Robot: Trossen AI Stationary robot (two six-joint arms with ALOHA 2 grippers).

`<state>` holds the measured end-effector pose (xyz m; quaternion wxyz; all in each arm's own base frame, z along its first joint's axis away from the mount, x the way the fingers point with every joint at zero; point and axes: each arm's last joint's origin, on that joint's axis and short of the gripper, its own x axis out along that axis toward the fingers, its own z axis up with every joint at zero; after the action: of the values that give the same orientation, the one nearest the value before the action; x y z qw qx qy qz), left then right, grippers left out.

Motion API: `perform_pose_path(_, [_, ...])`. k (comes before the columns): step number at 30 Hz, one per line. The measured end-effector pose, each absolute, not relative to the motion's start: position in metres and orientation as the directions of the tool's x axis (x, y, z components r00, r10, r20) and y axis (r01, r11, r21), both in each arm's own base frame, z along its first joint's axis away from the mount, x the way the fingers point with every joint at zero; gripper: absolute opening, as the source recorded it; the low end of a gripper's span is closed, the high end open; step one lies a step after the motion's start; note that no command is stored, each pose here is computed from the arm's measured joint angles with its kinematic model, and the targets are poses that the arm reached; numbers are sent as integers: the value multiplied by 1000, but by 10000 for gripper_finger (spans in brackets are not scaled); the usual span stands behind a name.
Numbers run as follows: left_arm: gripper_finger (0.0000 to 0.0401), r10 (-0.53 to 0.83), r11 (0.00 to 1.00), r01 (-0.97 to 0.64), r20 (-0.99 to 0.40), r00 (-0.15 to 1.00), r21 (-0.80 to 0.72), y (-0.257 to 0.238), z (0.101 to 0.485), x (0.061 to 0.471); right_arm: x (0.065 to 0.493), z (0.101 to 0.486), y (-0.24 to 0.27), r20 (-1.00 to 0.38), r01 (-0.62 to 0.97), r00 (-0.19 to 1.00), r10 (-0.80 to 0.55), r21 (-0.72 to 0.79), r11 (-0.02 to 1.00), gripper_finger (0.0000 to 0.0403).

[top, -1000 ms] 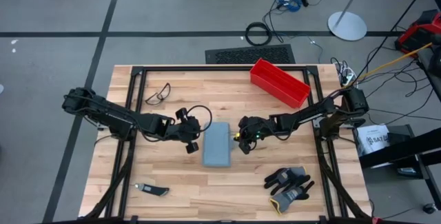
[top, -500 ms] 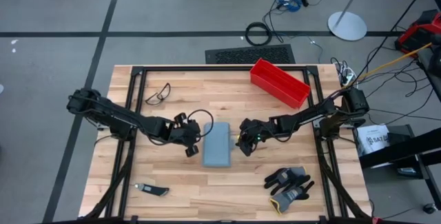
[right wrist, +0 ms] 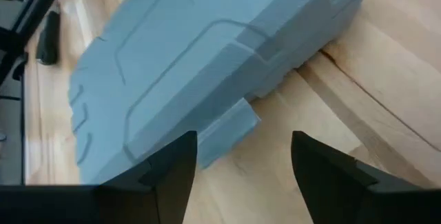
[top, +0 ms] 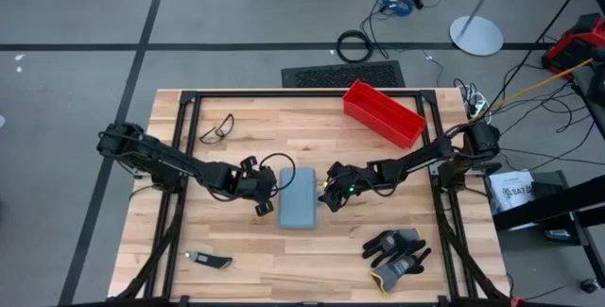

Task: Prefit tool cases
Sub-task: Open the toolbox

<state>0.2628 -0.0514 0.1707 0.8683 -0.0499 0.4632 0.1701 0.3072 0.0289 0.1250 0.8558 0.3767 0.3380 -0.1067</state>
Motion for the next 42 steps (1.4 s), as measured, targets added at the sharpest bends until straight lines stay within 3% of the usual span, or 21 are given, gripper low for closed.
perform_pose_path(7, [68,235,943,-329,-810,537,55,-56,171,265,316,109,30,-626,413,775,81,600,685,218])
perform_pose_path(10, [68,230,944,-327,-808,543,49,-56,171,265,317,107,30,-620,402,780,83,599,693,195])
perform_pose_path(18, [68,235,943,-329,-807,542,53,-56,171,265,322,113,29,-556,330,827,90,608,722,18])
perform_pose_path(36, [68,291,929,-357,-791,539,99,-54,172,265,319,156,31,-429,196,893,136,643,740,2])
perform_pose_path(42, [68,282,929,-348,-846,452,124,-54,167,255,303,141,29,-636,421,772,0,511,750,1])
